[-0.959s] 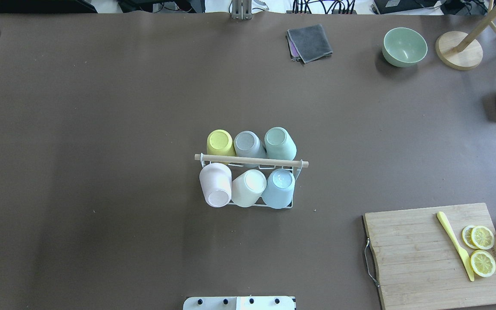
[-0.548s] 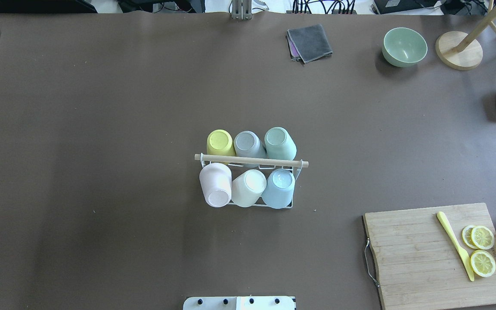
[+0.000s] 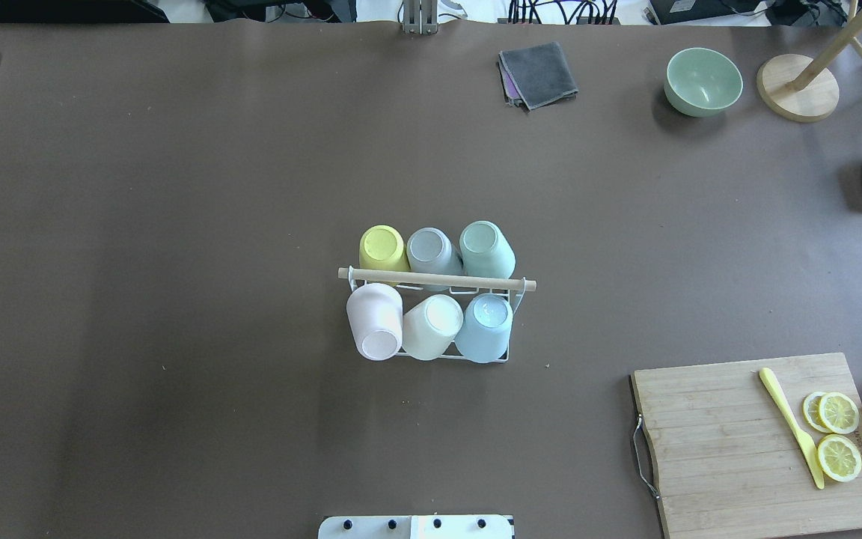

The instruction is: Place cup on cup holder

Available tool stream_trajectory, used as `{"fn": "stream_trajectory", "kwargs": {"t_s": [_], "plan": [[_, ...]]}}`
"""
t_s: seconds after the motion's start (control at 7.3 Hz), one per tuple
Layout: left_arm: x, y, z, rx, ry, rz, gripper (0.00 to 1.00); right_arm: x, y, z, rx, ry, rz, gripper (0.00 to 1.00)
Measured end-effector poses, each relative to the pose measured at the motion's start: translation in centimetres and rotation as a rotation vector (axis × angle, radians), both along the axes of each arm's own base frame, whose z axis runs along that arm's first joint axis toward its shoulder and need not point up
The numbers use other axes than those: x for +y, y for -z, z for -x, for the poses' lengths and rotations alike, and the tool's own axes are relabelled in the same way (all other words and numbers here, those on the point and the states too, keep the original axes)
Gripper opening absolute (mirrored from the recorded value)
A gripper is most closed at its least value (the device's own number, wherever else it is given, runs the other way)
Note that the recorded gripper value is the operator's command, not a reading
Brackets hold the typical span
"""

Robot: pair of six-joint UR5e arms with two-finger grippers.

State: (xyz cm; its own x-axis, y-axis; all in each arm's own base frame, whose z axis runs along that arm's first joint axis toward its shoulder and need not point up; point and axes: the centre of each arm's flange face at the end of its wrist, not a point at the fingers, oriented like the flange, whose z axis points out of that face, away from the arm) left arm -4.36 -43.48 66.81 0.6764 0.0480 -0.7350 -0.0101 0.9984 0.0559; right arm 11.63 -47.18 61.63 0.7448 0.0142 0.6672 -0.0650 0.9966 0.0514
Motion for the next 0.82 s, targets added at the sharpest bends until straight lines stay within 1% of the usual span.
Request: {"fn": "stream_trajectory", "kwargs": {"t_s": [0.55,0.82], "plan": [[0.07,-0.27,0.01,0.001,0.003,0.004,0.98,-0.03,0.23,-0.02,0.0,0.0,-0.001,1.0],[0.07,-0.26,0.06,0.001,0.004,0.003,0.98,-0.25,0.79,-0.05,-0.012,-0.002,0.031,1.0]]}}
